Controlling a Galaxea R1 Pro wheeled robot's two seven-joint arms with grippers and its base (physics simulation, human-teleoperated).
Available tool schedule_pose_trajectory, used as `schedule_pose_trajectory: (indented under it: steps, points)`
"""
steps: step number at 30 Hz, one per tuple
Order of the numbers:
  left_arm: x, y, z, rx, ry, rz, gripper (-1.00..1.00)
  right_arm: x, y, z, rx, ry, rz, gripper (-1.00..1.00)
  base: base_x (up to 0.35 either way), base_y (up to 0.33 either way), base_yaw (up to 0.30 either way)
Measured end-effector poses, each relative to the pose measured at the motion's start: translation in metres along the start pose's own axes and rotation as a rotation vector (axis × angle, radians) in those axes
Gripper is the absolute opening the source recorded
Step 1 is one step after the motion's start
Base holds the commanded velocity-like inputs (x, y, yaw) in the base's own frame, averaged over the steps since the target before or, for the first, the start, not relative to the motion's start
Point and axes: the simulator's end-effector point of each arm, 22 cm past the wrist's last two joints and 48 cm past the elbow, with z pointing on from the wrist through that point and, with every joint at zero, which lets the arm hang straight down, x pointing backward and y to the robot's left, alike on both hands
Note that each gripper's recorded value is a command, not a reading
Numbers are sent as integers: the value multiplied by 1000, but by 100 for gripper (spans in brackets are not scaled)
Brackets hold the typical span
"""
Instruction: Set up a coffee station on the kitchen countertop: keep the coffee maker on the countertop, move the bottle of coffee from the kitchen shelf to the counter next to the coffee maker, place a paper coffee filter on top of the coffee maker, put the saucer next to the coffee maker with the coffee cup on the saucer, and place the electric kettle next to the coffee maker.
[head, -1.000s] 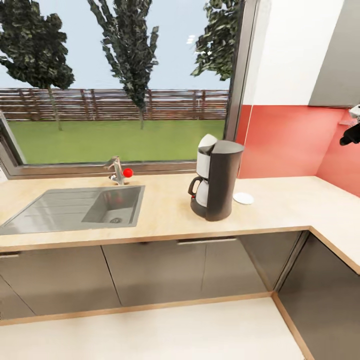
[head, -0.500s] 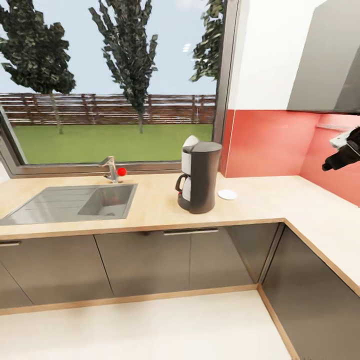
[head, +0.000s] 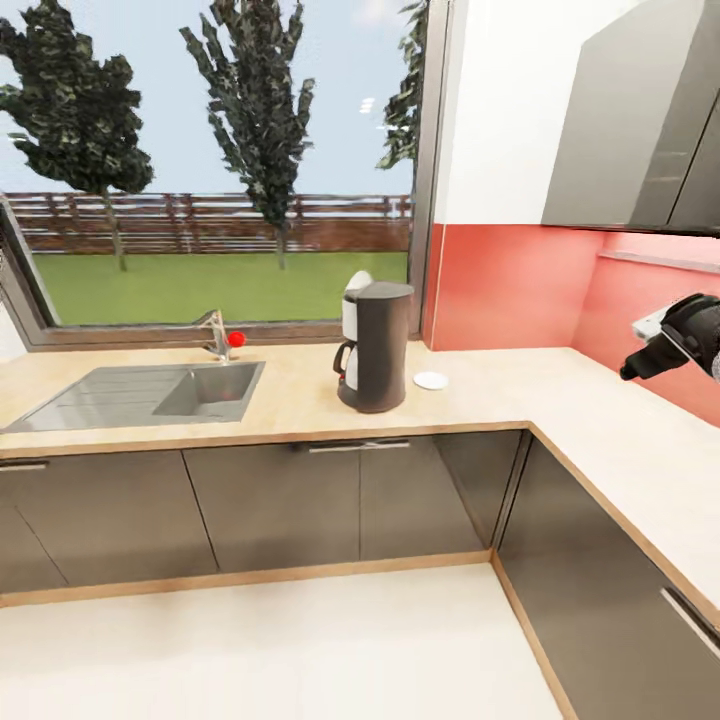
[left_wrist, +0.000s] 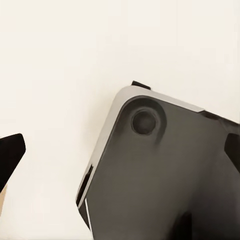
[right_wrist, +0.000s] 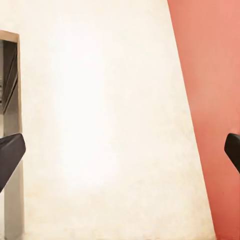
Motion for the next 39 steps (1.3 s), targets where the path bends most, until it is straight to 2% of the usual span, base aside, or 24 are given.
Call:
schedule_pose_trajectory:
  steps: [6,12,14,15,26,31,35,39]
  points:
    - [-2,0,0,0,-11,-2,100,2,16,4,-21,7,-12,100,-195,-25,220]
    - [-3,0,0,0,-16,-2,100,-8,58,8,-72,2,-30,100,-60,15,291]
    - [-3,0,0,1,-16,0,100,-8,66,9,-78,7,-33,100,-262,26,294]
    - [-3,-1,0,3,-14,7,100,2,78,16,-95,24,-33,100,-322,4,294]
    - [-6,-3,0,9,-23,10,100,19,103,24,-136,43,-20,100,-321,1,242]
    - [-10,-2,1,4,-35,-5,100,30,118,28,-166,53,-1,100,-97,0,201]
    - [-16,2,1,-4,-53,-7,100,66,167,46,-225,93,10,100,-14,0,197]
    - [-25,10,2,-29,-75,-8,100,89,190,58,-219,107,20,100,-4,0,191]
